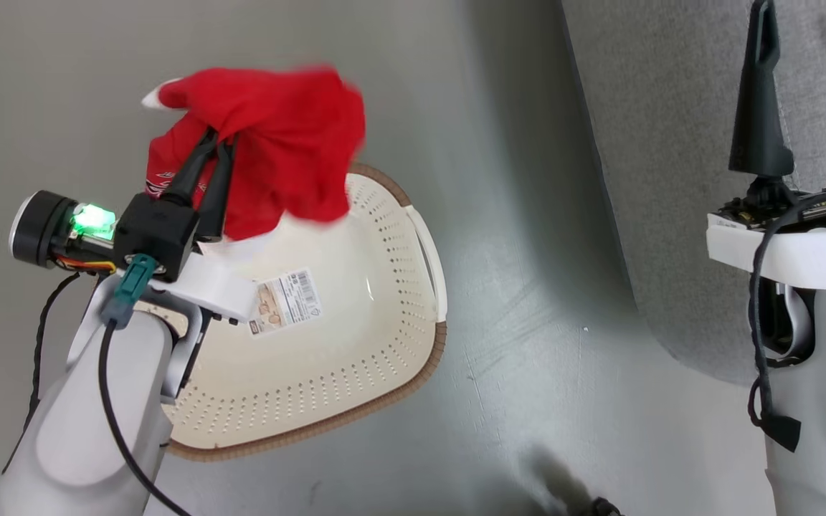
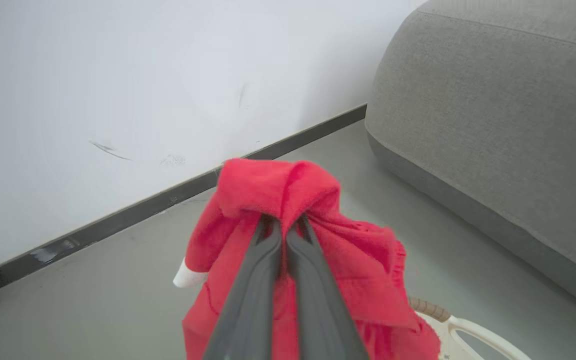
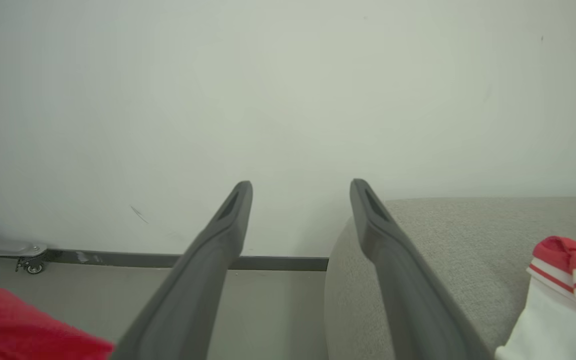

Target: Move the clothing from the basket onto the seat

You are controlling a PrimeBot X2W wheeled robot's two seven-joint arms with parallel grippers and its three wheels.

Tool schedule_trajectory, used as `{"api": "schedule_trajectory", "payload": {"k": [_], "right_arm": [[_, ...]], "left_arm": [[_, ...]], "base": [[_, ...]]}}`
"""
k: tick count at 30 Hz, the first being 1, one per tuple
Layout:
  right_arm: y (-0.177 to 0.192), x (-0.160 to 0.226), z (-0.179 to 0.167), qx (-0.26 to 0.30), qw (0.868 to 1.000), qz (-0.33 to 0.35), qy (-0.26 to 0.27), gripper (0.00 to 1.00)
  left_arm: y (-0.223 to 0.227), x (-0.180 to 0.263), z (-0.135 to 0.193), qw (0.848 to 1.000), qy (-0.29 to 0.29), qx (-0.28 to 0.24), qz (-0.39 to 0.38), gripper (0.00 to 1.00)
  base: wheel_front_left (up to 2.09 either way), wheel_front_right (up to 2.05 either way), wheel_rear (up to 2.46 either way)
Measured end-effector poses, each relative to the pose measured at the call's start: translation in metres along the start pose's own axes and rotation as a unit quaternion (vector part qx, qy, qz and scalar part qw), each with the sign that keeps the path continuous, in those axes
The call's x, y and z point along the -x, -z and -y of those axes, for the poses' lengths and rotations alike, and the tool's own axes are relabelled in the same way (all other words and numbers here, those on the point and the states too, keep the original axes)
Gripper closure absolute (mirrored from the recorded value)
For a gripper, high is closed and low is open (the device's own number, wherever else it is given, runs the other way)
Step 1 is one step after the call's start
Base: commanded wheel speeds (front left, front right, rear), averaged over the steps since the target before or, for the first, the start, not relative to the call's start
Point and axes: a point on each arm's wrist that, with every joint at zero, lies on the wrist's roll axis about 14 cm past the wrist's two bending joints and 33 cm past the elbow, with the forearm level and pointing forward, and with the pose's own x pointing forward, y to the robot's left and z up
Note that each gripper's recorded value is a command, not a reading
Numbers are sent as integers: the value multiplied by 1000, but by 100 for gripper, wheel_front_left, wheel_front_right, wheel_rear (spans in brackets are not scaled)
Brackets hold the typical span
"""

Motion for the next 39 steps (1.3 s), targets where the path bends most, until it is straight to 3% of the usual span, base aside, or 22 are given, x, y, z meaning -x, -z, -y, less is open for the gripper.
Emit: {"api": "schedule_trajectory", "payload": {"k": [18, 39], "right_arm": [[-36, 18, -20, -15, 999, 24, -25, 0], [-68, 65, -63, -14, 995, 36, -93, 0]], "left_arm": [[-93, 53, -33, 993, -66, -20, 91, 100], [-196, 116, -16, 977, -56, -67, 196, 100]], "base": [[0, 0, 0], [0, 0, 0]]}}
